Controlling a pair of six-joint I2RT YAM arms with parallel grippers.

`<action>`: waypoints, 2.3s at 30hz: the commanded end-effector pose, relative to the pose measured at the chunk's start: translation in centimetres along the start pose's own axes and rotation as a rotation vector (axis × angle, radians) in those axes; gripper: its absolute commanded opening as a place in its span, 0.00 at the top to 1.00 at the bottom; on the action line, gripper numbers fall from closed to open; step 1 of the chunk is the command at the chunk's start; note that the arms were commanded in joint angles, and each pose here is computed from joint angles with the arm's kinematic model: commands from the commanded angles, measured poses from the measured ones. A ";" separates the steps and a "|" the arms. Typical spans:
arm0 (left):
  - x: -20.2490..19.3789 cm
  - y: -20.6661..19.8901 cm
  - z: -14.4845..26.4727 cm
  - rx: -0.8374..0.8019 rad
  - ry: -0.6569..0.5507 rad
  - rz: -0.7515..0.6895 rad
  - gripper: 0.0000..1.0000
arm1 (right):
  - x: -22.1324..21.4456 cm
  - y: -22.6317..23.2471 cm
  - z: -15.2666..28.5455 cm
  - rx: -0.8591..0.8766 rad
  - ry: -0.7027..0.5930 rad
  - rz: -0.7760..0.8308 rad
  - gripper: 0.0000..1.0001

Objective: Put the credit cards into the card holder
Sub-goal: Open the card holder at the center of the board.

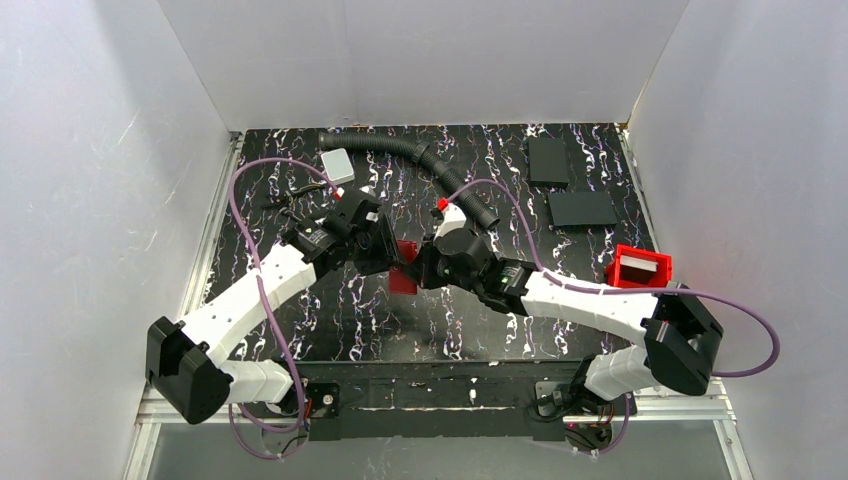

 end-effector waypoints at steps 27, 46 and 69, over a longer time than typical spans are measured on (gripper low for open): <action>-1.1 1.7 0.5 0.030 -0.016 -0.092 0.74 | 7.0 6.4 4.7 0.329 -0.273 -0.147 0.99; 0.2 3.8 2.9 0.164 -0.077 -0.182 1.00 | 8.1 4.6 6.5 0.161 -0.280 -0.003 0.99; -0.1 1.9 6.4 -0.605 0.108 -0.109 0.23 | 7.8 -2.8 6.2 0.748 0.100 0.042 0.99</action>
Point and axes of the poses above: each gripper's point midway between its finger pads, its own z axis back along the fingers, its own y axis along the line the jaws close on, x = y × z, the point moved 10 cm from there along z, back along the fingers
